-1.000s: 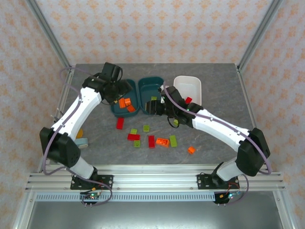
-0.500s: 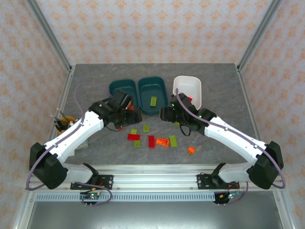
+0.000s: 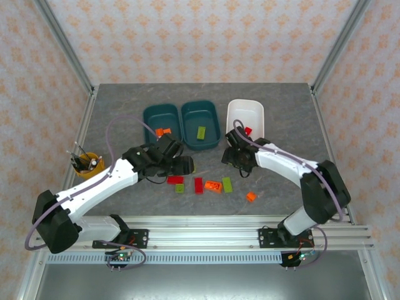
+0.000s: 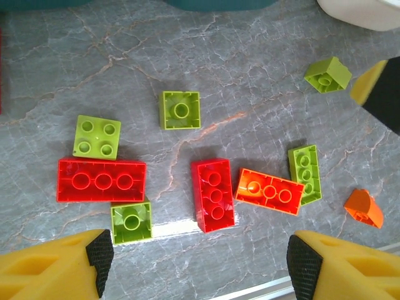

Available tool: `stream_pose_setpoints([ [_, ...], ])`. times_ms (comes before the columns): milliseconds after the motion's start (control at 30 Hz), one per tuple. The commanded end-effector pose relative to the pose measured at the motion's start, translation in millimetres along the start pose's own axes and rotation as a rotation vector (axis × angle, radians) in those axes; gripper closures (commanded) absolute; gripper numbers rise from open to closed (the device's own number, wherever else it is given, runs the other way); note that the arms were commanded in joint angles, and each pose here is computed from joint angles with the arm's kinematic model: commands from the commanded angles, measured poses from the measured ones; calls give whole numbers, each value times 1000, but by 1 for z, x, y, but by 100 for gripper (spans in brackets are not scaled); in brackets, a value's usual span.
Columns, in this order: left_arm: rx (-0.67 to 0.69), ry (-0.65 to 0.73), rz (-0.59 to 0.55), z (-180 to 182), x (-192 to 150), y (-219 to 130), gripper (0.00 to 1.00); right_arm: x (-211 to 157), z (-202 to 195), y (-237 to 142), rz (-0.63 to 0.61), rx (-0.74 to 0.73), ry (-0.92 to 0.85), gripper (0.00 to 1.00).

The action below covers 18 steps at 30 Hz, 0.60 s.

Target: Sort the legos into containers by color

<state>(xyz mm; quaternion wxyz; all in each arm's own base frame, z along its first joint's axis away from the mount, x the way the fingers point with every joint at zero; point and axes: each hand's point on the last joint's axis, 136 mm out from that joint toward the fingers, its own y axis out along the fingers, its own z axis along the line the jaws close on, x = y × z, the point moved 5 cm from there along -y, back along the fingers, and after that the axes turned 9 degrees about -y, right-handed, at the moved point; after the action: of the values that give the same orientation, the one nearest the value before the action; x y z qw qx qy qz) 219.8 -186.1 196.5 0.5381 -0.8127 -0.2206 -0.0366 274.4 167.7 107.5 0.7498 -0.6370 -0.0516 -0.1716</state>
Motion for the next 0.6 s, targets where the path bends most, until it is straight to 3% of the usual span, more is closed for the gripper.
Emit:
stream_pose_setpoints([
  [0,-17,-16,-79,0,5,-8,24,12,0,12,-1,-11,82,28],
  [367,-88,-16,-119,0,5,-22,22,32,17,27,-7,54,72,30],
  [567,-85,-22,-119,1,4,-20,22,38,17,29,-5,7,60,29],
])
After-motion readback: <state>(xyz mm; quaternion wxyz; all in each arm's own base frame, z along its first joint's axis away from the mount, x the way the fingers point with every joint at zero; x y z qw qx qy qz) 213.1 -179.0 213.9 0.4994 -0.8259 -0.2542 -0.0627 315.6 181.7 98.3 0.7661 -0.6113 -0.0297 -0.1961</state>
